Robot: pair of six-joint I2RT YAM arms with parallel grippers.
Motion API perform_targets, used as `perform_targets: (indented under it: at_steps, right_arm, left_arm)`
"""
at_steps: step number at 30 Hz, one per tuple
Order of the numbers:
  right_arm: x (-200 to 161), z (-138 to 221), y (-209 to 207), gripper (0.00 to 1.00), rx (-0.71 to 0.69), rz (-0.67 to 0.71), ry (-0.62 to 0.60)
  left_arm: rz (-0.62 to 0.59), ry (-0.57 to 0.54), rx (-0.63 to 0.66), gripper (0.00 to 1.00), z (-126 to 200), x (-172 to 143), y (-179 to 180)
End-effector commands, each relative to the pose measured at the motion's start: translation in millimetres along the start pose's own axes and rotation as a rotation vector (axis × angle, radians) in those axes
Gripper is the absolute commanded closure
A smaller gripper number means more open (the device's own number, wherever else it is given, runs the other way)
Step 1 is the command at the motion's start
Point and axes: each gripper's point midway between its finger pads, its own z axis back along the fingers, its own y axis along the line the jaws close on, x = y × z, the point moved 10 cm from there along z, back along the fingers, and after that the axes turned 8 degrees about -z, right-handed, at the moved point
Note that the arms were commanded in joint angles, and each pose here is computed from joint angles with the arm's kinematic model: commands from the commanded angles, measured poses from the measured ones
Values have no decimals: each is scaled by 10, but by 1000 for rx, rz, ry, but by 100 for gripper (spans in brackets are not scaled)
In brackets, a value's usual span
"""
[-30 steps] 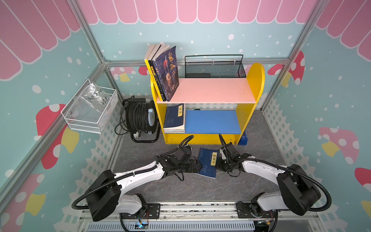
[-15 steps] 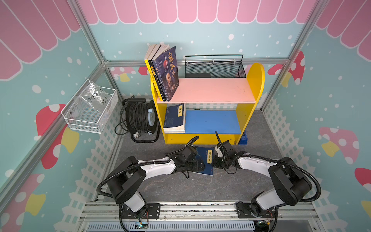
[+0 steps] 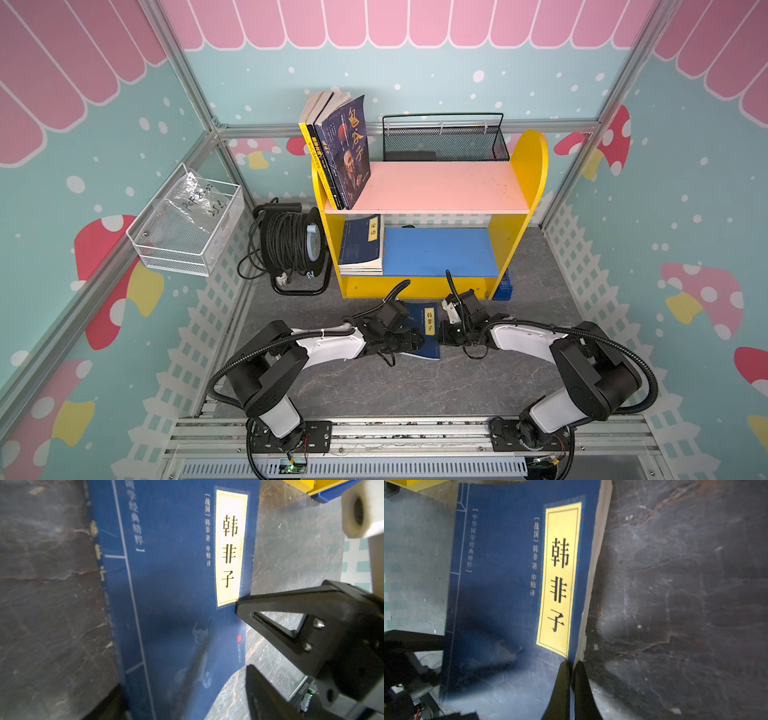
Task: Stacking books/files
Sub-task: Pick up the book at the center of the table.
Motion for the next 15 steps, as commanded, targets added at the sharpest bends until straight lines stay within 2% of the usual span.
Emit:
perform_targets:
  at_steps: [1, 3, 6, 10, 13, 15]
  right_arm:
    - [-262, -136, -237, 100, -82, -19, 108]
    - [-252, -126, -219, 100, -65, -18, 98]
    - [-243, -106, -197, 100, -49, -17, 87]
    - [-221, -69, -175, 100, -39, -29, 61]
    - [-201, -37, -140, 100, -6, -57, 37]
    - [-184, 8, -97, 96, 23, -76, 17]
  left_arm:
    - [-12, -43, -99, 40, 67, 87, -171]
    - [-7, -46, -102, 51, 78, 93, -179]
    - [-8, -55, -97, 57, 114, 103, -189]
    - [-17, -63, -89, 76, 208, 140, -237]
    - [-17, -65, -91, 86, 269, 159, -270]
    - [-13, -67, -96, 91, 312, 166, -290]
